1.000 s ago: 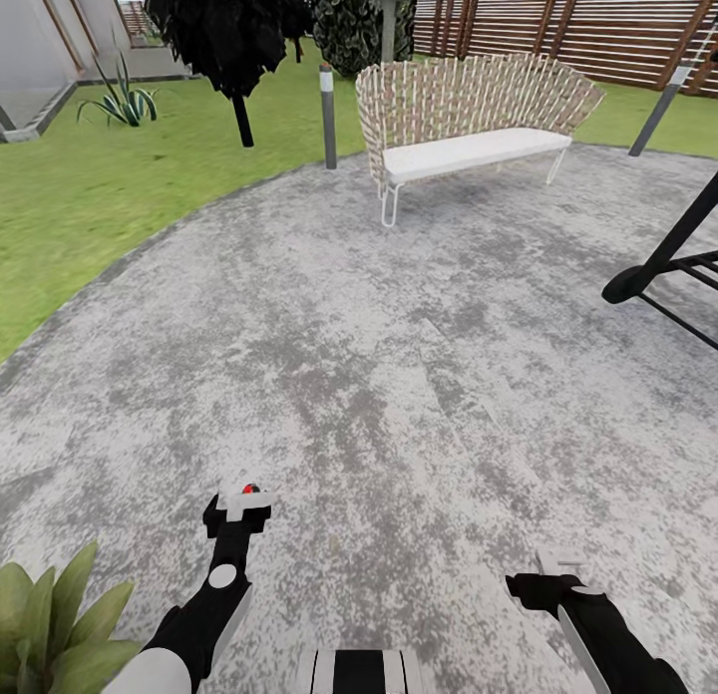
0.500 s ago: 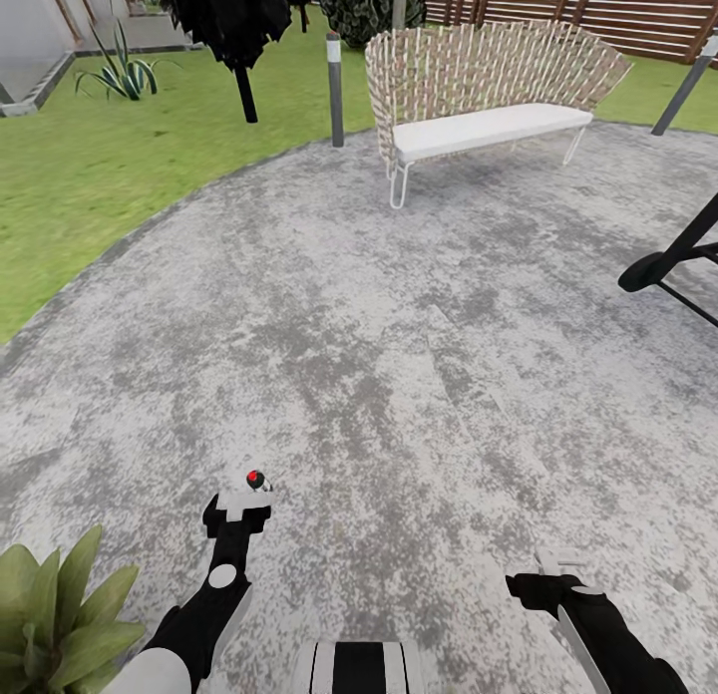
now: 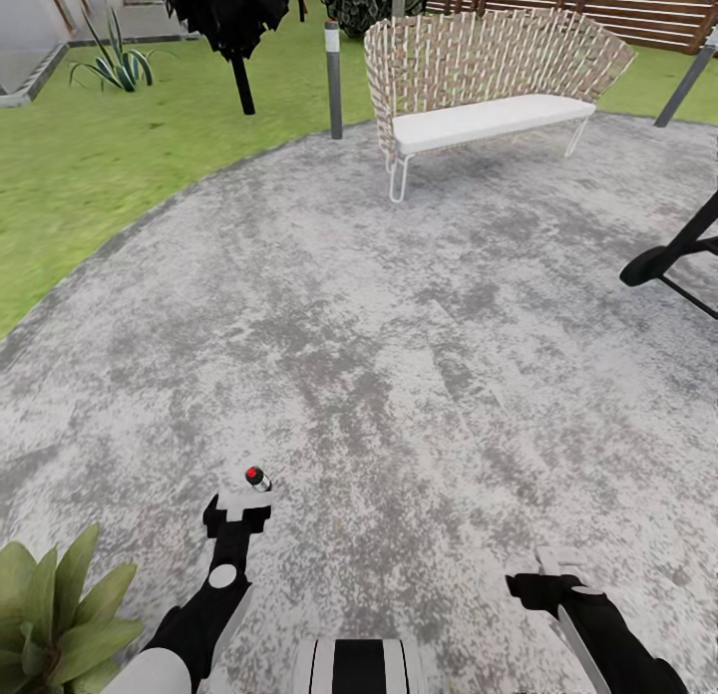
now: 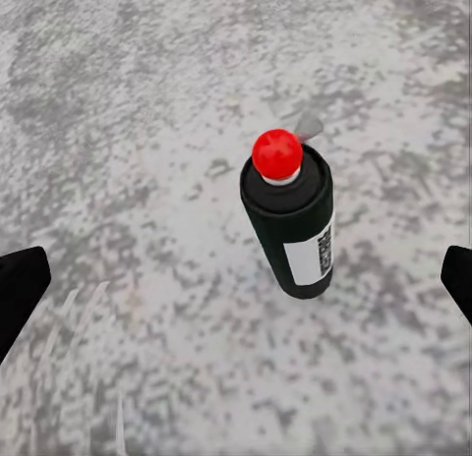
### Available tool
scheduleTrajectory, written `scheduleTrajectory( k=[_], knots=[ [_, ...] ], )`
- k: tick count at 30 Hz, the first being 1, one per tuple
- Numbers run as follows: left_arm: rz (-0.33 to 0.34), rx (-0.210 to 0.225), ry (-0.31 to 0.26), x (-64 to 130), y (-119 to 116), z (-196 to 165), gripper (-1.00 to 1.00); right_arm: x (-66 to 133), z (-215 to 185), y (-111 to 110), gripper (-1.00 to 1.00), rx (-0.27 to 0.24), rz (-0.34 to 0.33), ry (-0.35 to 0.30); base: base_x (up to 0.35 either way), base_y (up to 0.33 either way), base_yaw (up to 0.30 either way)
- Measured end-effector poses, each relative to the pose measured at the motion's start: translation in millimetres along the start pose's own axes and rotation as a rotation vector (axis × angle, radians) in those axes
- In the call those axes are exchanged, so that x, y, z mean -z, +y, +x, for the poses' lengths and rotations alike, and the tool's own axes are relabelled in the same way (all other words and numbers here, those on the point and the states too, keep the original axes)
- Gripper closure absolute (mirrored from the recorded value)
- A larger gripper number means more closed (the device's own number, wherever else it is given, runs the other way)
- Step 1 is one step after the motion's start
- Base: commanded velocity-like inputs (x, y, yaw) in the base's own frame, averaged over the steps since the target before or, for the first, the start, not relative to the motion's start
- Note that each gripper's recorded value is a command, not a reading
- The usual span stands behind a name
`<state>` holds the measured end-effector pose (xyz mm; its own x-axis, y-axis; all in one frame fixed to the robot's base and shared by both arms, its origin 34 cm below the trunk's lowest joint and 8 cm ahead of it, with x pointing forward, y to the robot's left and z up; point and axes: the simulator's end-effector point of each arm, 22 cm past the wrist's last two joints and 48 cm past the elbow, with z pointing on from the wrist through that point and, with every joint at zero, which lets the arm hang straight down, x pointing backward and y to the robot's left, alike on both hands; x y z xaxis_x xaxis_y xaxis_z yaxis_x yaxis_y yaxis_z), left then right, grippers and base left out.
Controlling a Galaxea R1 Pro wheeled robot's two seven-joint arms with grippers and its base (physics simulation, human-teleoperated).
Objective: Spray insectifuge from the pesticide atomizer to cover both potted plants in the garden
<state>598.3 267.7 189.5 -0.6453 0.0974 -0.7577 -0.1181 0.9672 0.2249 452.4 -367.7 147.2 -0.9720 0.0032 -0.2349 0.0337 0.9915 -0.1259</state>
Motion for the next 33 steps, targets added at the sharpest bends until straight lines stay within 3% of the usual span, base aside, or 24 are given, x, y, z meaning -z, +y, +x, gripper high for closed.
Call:
scheduleTrajectory(
  k=[7,33],
  knots=[
    [0.000,0.000,0.000,0.0,0.0,0.0,-1.00,0.0,0.1,-0.2,-1.00,-0.002,0.000,0.001,0.000,0.000,-0.126],
    [0.000,0.000,0.000,-0.1,0.3,0.0,-1.00,0.0,0.0,0.3,-1.00,-0.001,0.000,0.000,0.011,0.049,-0.002]
  ],
)
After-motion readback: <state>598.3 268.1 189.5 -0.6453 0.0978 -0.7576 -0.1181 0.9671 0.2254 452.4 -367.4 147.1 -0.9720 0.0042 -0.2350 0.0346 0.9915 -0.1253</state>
